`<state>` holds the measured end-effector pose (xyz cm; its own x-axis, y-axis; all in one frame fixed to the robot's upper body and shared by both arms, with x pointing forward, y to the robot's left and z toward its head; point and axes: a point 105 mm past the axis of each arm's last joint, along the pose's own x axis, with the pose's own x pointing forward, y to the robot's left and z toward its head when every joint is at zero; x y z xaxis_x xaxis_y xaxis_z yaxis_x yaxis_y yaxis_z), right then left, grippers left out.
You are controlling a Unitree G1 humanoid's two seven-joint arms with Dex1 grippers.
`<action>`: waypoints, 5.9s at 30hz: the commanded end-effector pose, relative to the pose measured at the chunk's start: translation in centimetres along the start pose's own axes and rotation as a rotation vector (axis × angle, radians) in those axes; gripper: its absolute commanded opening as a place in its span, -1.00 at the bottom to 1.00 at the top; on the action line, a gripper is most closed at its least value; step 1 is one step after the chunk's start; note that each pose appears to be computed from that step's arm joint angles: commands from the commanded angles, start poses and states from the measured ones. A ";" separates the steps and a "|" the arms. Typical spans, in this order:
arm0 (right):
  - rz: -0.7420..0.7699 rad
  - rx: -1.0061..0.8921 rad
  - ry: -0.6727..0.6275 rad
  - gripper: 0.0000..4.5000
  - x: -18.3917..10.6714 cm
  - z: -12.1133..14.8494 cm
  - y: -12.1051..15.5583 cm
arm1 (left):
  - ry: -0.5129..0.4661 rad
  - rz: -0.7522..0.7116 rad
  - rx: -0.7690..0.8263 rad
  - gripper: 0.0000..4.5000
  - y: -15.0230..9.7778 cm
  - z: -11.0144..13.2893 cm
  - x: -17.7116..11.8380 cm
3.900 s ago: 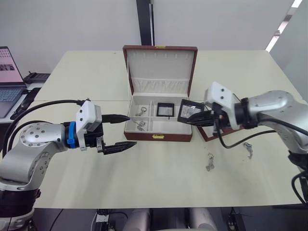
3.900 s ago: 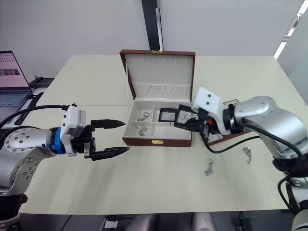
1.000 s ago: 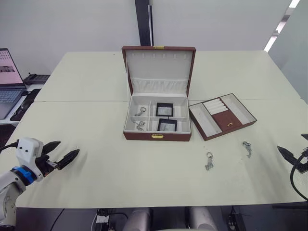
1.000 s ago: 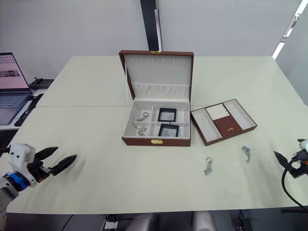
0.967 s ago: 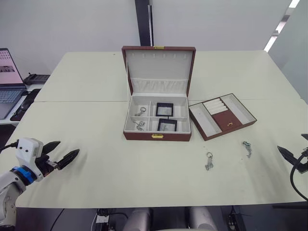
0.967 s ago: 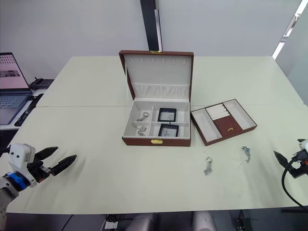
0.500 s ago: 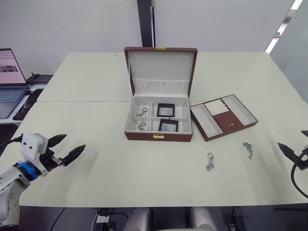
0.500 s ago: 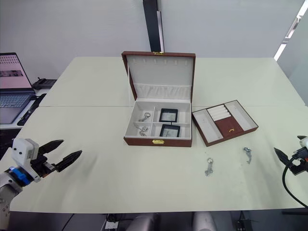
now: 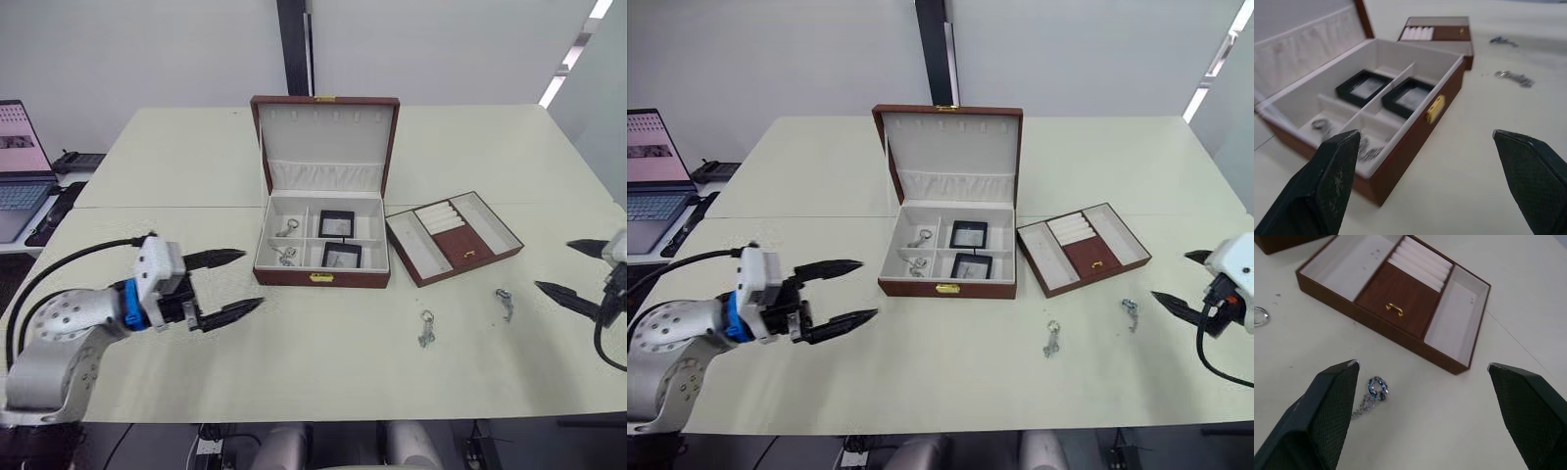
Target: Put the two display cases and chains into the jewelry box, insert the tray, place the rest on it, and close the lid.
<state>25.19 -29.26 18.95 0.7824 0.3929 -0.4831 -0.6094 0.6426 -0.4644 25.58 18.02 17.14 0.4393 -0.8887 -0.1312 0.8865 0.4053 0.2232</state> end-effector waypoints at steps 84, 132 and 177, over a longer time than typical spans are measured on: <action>0.148 0.032 0.173 -0.09 11.3 1.8 -1.6 | -0.248 -0.301 0.037 1.00 -3.4 6.8 8.8; 0.117 0.128 0.045 -0.99 7.7 1.0 -0.4 | -0.233 -0.258 0.023 1.00 -1.3 7.7 7.4; 0.586 -0.268 -0.076 -0.99 11.2 13.9 9.5 | 0.122 0.111 0.057 1.00 4.5 1.3 -6.4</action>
<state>29.61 -10.21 18.28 0.2966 0.6704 -0.6802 -0.9532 0.1649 -0.2532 26.77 24.65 19.05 0.5318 -0.8152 -0.2293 0.8424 0.4813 0.2422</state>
